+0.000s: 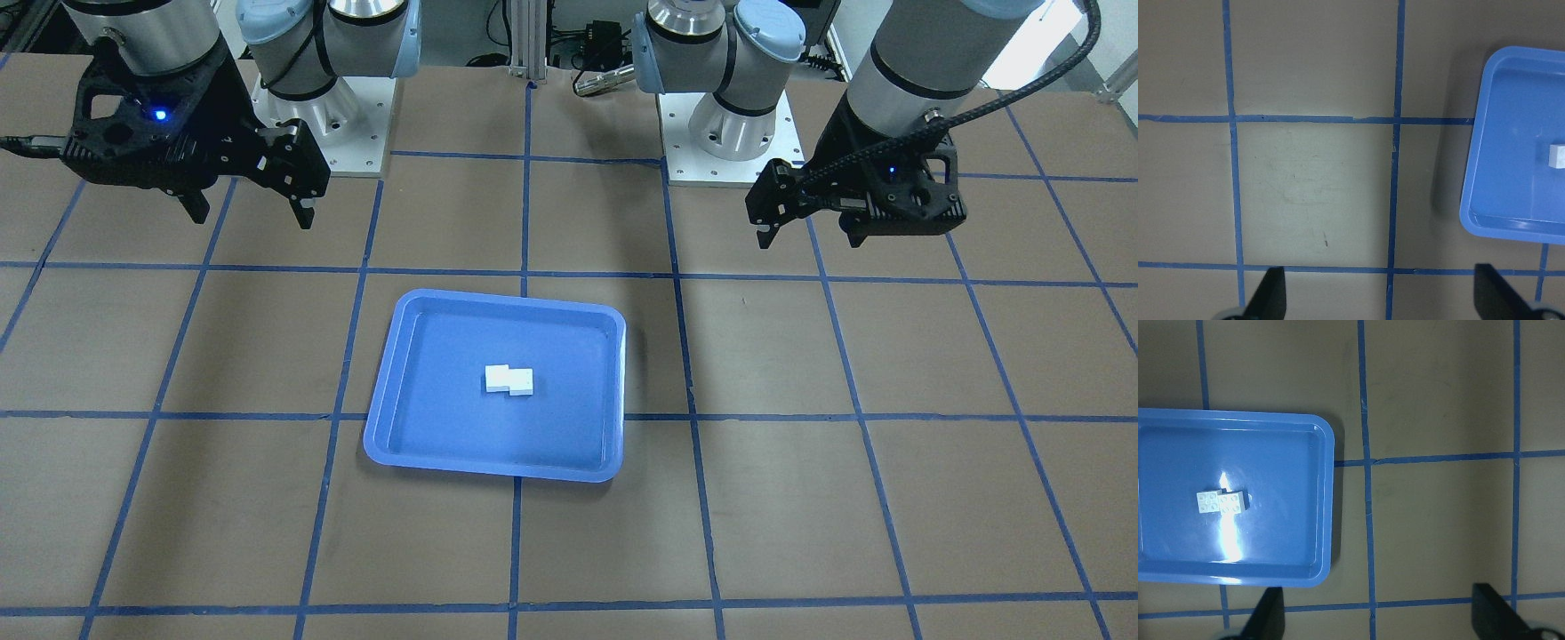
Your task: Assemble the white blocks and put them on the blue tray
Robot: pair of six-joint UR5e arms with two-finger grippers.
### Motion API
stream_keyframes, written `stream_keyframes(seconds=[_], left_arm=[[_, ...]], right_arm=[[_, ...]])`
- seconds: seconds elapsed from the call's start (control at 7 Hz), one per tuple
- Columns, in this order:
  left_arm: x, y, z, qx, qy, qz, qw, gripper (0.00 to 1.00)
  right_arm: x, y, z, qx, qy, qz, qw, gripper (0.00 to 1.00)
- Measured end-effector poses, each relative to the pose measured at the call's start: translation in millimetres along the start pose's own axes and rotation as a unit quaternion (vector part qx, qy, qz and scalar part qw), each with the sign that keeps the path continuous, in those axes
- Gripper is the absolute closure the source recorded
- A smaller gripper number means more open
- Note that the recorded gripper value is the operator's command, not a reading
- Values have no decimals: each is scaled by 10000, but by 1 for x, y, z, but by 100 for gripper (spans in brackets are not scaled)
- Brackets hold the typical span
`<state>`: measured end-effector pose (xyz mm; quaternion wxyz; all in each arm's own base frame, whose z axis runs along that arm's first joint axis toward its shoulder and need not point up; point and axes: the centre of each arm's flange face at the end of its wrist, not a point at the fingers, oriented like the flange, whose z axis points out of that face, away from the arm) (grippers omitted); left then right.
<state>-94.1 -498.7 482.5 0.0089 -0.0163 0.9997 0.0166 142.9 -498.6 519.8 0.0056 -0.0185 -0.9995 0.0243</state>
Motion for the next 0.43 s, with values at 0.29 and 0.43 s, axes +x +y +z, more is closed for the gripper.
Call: stream_keyframes(seconds=[0.29, 0.43], left_arm=[[0, 0, 1, -4, -7, 1, 10000, 0], [0, 0, 1, -7, -14, 1, 10000, 0]], right_arm=[[0, -1, 1, -3, 9, 6, 10000, 0], [0, -1, 1, -5, 17, 5, 10000, 0]])
